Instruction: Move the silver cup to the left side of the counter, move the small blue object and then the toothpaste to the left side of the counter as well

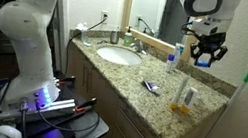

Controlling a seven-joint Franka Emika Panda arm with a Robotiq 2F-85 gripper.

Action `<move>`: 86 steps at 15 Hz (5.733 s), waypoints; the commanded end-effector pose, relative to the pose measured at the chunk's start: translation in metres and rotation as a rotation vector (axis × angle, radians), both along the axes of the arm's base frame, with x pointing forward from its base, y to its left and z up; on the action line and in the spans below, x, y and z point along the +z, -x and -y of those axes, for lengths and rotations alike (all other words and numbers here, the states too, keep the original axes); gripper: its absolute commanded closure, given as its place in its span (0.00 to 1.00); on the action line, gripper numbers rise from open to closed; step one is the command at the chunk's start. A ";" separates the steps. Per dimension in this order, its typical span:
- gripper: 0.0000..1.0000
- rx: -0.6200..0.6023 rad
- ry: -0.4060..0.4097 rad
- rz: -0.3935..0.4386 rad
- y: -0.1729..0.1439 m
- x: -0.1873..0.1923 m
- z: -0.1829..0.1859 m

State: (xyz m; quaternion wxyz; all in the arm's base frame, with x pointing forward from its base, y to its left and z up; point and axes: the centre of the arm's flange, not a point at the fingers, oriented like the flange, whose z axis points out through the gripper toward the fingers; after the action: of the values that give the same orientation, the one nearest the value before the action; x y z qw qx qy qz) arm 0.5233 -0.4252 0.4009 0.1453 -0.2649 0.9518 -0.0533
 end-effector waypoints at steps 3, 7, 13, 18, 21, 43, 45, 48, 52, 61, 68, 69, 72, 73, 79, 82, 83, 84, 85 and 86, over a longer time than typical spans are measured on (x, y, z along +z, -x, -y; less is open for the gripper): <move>0.69 -0.005 -0.017 0.006 0.012 0.014 0.007; 0.69 0.280 0.021 0.004 0.036 0.040 -0.082; 0.44 0.465 0.038 0.000 0.019 0.054 -0.139; 0.69 0.606 0.049 -0.025 0.031 0.057 -0.189; 0.69 0.795 0.082 -0.047 0.025 0.065 -0.278; 0.69 1.542 0.146 -0.137 0.041 0.035 -0.635; 0.69 1.640 0.148 -0.161 0.041 0.019 -0.670; 0.69 1.727 0.137 -0.134 0.039 0.010 -0.726; 0.44 1.740 0.122 -0.118 0.056 0.012 -0.743; 0.69 1.722 0.113 -0.020 -0.003 0.014 -0.808; 0.69 1.713 0.071 0.035 -0.005 0.019 -0.814; 0.69 1.709 0.060 -0.027 -0.014 0.007 -0.816; 0.69 1.670 0.025 -0.042 -0.054 -0.025 -0.833; 0.69 1.660 0.020 -0.038 -0.056 -0.029 -0.843; 0.44 1.645 -0.001 -0.031 -0.065 -0.062 -0.848; 0.69 1.646 0.003 -0.063 -0.064 -0.064 -0.849; 0.69 1.661 -0.001 -0.066 -0.068 -0.073 -0.853; 0.69 1.667 0.002 -0.076 -0.070 -0.081 -0.861; 0.69 1.670 0.002 -0.090 -0.072 -0.090 -0.868; 0.69 1.669 -0.001 -0.097 -0.074 -0.098 -0.873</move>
State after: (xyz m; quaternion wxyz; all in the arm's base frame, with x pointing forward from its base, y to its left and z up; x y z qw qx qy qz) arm 0.5849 0.4285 0.3255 0.1128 -0.8812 0.4521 0.0795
